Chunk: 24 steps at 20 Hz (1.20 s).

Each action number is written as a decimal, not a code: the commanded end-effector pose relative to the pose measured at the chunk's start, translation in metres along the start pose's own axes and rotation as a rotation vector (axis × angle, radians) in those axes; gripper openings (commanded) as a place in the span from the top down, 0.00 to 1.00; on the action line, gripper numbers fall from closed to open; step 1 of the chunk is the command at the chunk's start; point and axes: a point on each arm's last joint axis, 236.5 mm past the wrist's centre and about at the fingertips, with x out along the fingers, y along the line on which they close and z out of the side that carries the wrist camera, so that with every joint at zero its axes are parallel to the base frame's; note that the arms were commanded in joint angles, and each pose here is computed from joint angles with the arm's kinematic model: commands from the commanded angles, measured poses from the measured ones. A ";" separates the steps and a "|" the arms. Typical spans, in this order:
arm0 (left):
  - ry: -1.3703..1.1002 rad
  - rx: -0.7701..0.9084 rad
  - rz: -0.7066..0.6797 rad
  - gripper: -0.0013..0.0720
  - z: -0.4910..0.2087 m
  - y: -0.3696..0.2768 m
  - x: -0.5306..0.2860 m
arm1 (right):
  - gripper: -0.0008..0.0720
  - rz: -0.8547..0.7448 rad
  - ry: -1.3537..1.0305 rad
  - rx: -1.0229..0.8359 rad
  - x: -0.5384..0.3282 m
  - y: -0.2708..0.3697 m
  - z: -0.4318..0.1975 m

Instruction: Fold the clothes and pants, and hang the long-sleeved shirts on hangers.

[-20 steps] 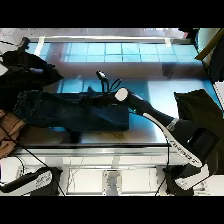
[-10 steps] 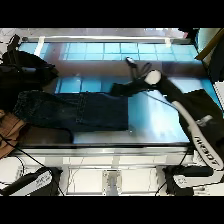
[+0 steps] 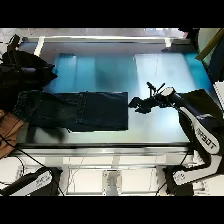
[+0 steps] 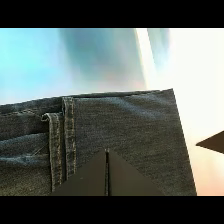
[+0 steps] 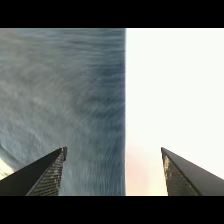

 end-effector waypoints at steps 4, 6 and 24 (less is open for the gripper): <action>0.000 0.001 -0.001 0.94 0.000 0.000 0.000 | 0.08 0.091 0.011 0.037 0.044 0.015 0.002; 0.000 0.001 -0.001 0.94 0.000 0.000 0.000 | 0.09 0.097 0.026 -0.009 0.056 0.033 -0.001; 0.448 0.220 -0.215 0.94 -0.118 -0.085 0.118 | 0.95 0.104 -0.021 -0.218 -0.195 0.123 -0.022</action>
